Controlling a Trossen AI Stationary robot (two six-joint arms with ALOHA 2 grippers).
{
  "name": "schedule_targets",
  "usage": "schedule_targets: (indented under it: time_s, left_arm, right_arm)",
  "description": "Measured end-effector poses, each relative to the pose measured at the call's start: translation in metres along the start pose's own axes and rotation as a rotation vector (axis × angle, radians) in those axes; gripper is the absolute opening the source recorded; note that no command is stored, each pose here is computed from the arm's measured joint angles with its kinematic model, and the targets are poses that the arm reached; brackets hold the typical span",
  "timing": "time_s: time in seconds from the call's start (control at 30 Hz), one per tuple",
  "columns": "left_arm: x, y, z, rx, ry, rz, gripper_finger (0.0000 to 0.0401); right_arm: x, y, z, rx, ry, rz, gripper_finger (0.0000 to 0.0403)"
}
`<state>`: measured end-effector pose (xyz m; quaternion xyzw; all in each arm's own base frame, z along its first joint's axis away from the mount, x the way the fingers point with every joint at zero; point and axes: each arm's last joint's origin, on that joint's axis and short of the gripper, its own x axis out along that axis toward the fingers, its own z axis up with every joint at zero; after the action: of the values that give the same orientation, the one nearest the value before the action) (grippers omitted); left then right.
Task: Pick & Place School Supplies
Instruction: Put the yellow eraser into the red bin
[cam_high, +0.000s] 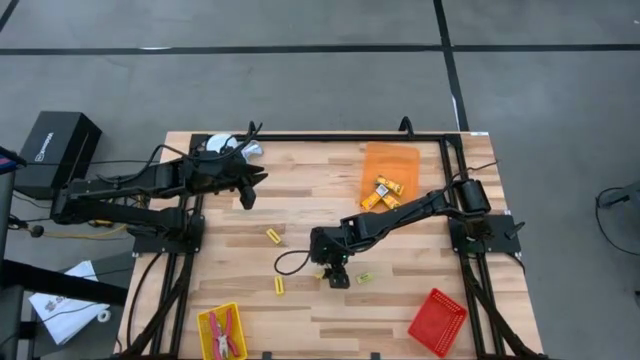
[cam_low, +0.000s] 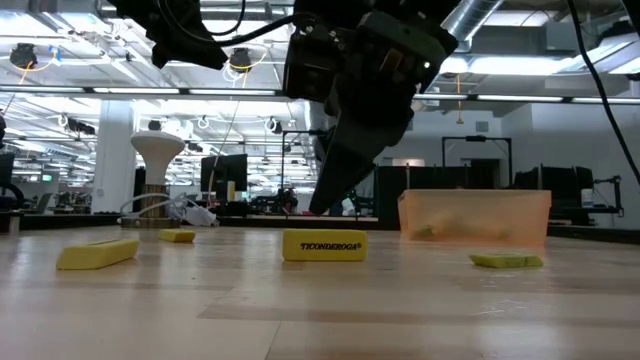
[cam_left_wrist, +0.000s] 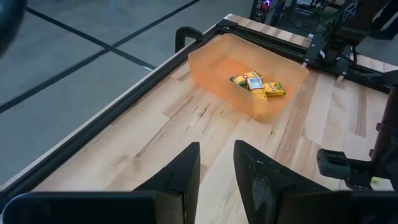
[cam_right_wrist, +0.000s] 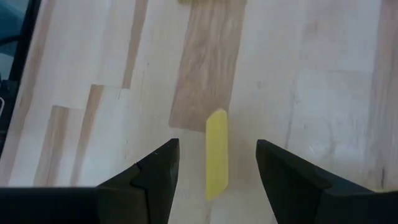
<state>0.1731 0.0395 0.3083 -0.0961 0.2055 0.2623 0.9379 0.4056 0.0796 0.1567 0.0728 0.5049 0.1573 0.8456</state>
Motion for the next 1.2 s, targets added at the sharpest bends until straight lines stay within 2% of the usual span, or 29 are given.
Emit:
schedule_targets:
  time_s: [0.4, 0.47, 0.57, 0.7, 0.87, 0.97, 1.2]
  left_arm:
    - [0.000, 0.000, 0.000, 0.000, 0.000, 0.000, 0.0092]
    - [0.000, 0.000, 0.000, -0.001, 0.000, 0.000, 0.0092]
    - [0.000, 0.000, 0.000, -0.001, -0.001, 0.000, 0.0092]
    - [0.000, 0.000, 0.000, -0.001, -0.001, 0.000, 0.0092]
    - [0.000, 0.000, 0.000, -0.001, -0.001, 0.000, 0.0092]
    - [0.000, 0.000, 0.000, -0.001, -0.002, 0.000, 0.0092]
    - [0.000, 0.000, 0.000, -0.003, -0.002, 0.000, 0.0092]
  right_arm:
    - [0.000, 0.001, 0.001, -0.045, -0.008, 0.002, 0.0204]
    - [0.011, 0.000, 0.001, -0.047, -0.019, 0.006, 0.0204]
    - [0.028, -0.002, -0.009, -0.013, 0.051, 0.022, 0.0205]
    - [0.044, -0.002, -0.006, -0.013, 0.058, 0.034, 0.0204]
    - [0.044, -0.009, -0.001, 0.004, 0.029, 0.020, 0.0198]
    - [0.043, -0.014, 0.000, 0.021, 0.024, 0.006, 0.0166]
    - [0.042, -0.022, -0.001, 0.023, 0.032, 0.016, 0.0042]
